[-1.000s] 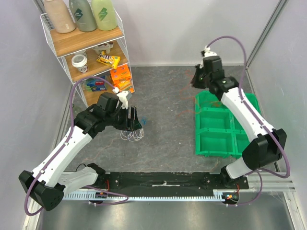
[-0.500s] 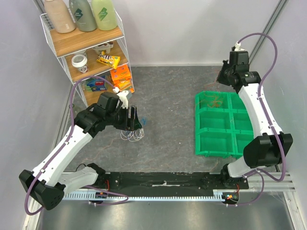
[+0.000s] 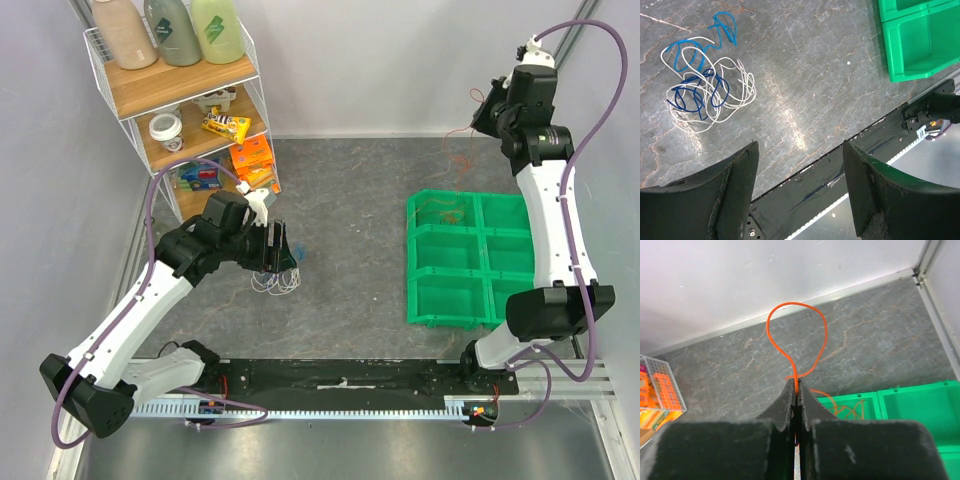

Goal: Untangle the cables

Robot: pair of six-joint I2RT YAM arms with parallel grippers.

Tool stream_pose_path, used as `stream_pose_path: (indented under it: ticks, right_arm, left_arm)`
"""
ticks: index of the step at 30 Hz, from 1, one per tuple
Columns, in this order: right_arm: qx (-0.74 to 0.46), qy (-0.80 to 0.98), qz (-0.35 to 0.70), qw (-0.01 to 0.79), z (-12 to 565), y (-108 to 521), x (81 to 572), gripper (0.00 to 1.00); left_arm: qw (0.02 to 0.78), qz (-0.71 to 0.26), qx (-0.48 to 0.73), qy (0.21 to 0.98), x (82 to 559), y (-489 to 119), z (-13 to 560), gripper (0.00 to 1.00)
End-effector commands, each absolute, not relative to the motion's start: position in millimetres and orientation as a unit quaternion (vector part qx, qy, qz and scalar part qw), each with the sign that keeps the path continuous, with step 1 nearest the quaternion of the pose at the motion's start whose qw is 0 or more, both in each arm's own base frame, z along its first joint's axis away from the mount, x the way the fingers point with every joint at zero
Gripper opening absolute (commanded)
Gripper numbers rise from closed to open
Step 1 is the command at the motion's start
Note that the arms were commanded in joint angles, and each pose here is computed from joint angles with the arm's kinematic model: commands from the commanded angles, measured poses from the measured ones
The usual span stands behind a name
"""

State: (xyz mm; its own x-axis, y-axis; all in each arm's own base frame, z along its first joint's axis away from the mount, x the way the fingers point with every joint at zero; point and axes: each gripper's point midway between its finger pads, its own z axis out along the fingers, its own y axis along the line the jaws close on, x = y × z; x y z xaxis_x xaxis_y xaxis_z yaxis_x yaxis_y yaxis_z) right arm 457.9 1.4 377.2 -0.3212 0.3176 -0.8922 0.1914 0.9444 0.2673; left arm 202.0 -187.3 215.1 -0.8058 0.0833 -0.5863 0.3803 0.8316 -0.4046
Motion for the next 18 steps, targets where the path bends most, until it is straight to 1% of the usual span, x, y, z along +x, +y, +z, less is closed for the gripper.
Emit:
stream_pose_path:
  ticks: [1, 2, 3, 5, 6, 8, 11, 13, 15, 18]
  right_arm:
    - [0.147, 0.786, 0.1, 0.592, 410, 15, 460, 0.0]
    - [0.15, 0.781, 0.112, 0.596, 417, 17, 458, 0.0]
    - [0.146, 0.771, 0.15, 0.602, 426, 29, 459, 0.0]
    - [0.13, 0.742, 0.255, 0.606, 447, 62, 462, 0.0]
    - [0.127, 0.731, 0.313, 0.593, 452, 81, 461, 0.0]
    - [0.123, 0.712, 0.386, 0.573, 455, 114, 462, 0.0]
    - [0.093, 0.706, 0.443, 0.545, 450, 170, 450, 0.0]
    - [0.087, 0.708, 0.463, 0.526, 439, 194, 448, 0.0]
    - [0.078, 0.706, 0.475, 0.519, 436, 209, 445, 0.0]
    - [0.075, 0.693, 0.478, 0.535, 447, 209, 445, 0.0]
  left_arm:
    - [0.313, -0.276, 0.14, 0.898, 206, -191, 236, 0.74]
    - [0.312, -0.276, 0.14, 0.898, 206, -191, 236, 0.74]
    - [0.31, -0.275, 0.141, 0.899, 206, -192, 235, 0.74]
    - [0.309, -0.278, 0.142, 0.898, 206, -193, 235, 0.74]
    - [0.309, -0.278, 0.142, 0.899, 207, -193, 234, 0.74]
    - [0.308, -0.28, 0.143, 0.898, 209, -196, 235, 0.74]
    - [0.31, -0.279, 0.14, 0.898, 210, -195, 236, 0.74]
    - [0.314, -0.278, 0.139, 0.897, 209, -193, 238, 0.74]
    - [0.316, -0.278, 0.139, 0.896, 208, -193, 238, 0.74]
    - [0.317, -0.278, 0.139, 0.896, 208, -192, 239, 0.74]
